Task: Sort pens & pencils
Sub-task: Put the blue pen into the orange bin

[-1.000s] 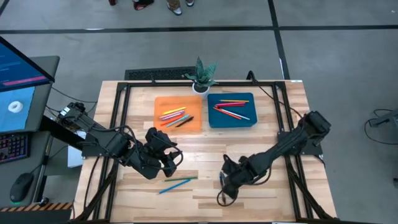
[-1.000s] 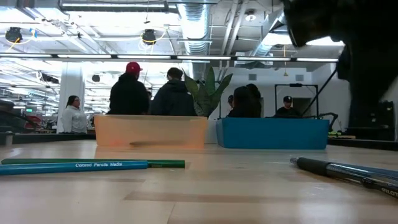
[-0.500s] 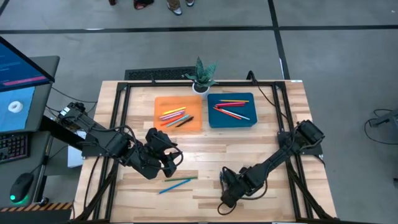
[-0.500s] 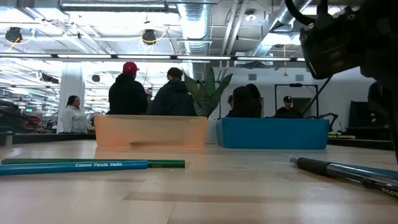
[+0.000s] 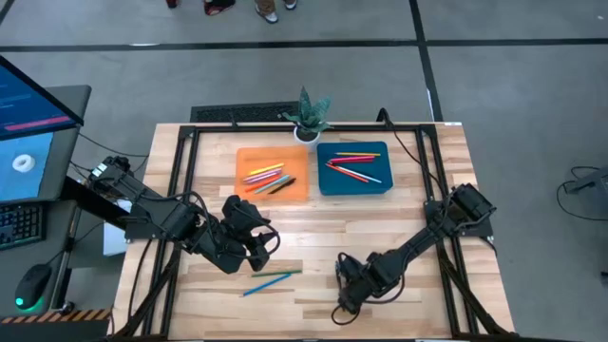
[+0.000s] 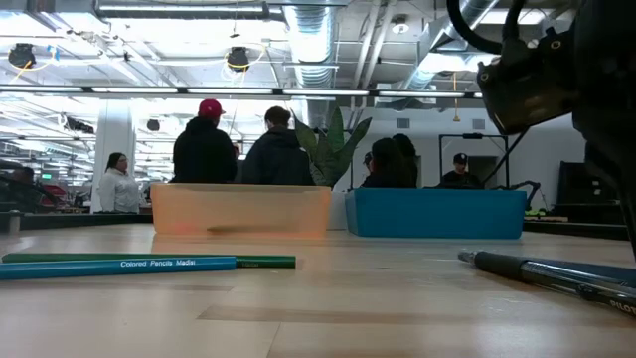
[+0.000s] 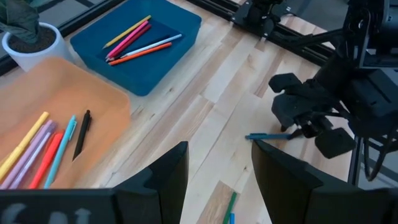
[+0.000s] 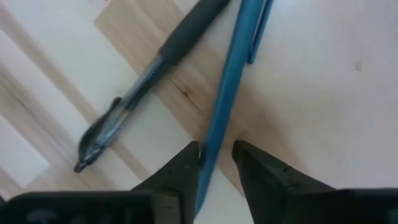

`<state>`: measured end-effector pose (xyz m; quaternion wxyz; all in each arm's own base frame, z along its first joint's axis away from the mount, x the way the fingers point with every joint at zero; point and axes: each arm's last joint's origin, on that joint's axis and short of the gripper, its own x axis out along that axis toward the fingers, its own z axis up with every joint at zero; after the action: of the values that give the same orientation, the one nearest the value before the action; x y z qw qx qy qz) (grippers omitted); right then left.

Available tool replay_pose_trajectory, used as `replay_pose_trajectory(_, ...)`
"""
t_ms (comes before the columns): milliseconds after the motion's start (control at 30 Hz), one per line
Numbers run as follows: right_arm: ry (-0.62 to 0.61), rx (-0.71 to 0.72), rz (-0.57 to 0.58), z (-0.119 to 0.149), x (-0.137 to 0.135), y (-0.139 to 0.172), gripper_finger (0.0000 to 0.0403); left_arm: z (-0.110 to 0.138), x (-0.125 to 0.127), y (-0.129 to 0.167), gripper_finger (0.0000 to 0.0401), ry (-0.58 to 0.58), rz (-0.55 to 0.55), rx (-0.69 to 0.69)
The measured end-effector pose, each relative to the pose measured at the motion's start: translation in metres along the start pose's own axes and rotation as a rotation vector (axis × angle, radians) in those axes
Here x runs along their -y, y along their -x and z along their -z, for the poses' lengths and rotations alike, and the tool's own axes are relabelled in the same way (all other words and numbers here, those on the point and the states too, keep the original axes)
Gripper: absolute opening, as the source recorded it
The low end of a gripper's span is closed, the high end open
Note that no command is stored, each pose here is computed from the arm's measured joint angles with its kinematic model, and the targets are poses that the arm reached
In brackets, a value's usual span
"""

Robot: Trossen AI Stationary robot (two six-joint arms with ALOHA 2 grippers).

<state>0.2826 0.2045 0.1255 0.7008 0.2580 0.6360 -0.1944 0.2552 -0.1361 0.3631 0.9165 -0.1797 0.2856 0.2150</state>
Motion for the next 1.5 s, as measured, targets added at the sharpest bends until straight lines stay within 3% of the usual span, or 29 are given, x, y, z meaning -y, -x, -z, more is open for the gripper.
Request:
replay_pose_trajectory(333, 0.067, -0.062, 0.04, 0.0, 0.006, 0.001, 0.0096, 0.0, 0.0, 0.0, 0.0167, -0.036, -0.001, 0.0)
replay_pose_trajectory(500, 0.12, -0.063, 0.037, 0.0, 0.007, 0.002, 0.0025, 0.0, 0.0, 0.0, 0.0167, -0.039, -0.008, 0.008)
replay_pose_trajectory(567, 0.128, -0.064, 0.036, -0.002, 0.007, 0.002, 0.0016, 0.0, 0.0, 0.0, 0.0167, -0.039, -0.008, 0.008)
replay_pose_trajectory(833, 0.163, -0.051, 0.027, -0.006, 0.008, 0.013, 0.0015, -0.001, 0.0, 0.0, 0.0167, -0.038, -0.016, 0.021)
replay_pose_trajectory(900, 0.158, -0.038, 0.079, -0.007, 0.017, 0.02, 0.0014, -0.001, 0.0, 0.0, 0.0167, -0.036, -0.014, 0.024)
replay_pose_trajectory(1067, 0.138, 0.025, 0.089, -0.014, 0.025, 0.044, 0.0014, -0.001, 0.0, 0.0, 0.0167, -0.036, -0.017, 0.027)
replay_pose_trajectory(1267, 0.141, 0.158, 0.009, -0.017, 0.029, 0.078, 0.0003, -0.002, -0.001, 0.0, 0.0167, -0.031, -0.044, 0.069)
replay_pose_trajectory(1400, 0.172, 0.2, 0.029, -0.019, 0.036, 0.091, 0.0036, -0.004, 0.001, 0.0, 0.0167, -0.017, -0.031, 0.078)
replay_pose_trajectory(1500, 0.251, 0.108, 0.049, -0.022, 0.037, 0.081, 0.0081, -0.004, 0.002, 0.0, 0.0167, -0.014, -0.024, 0.084)
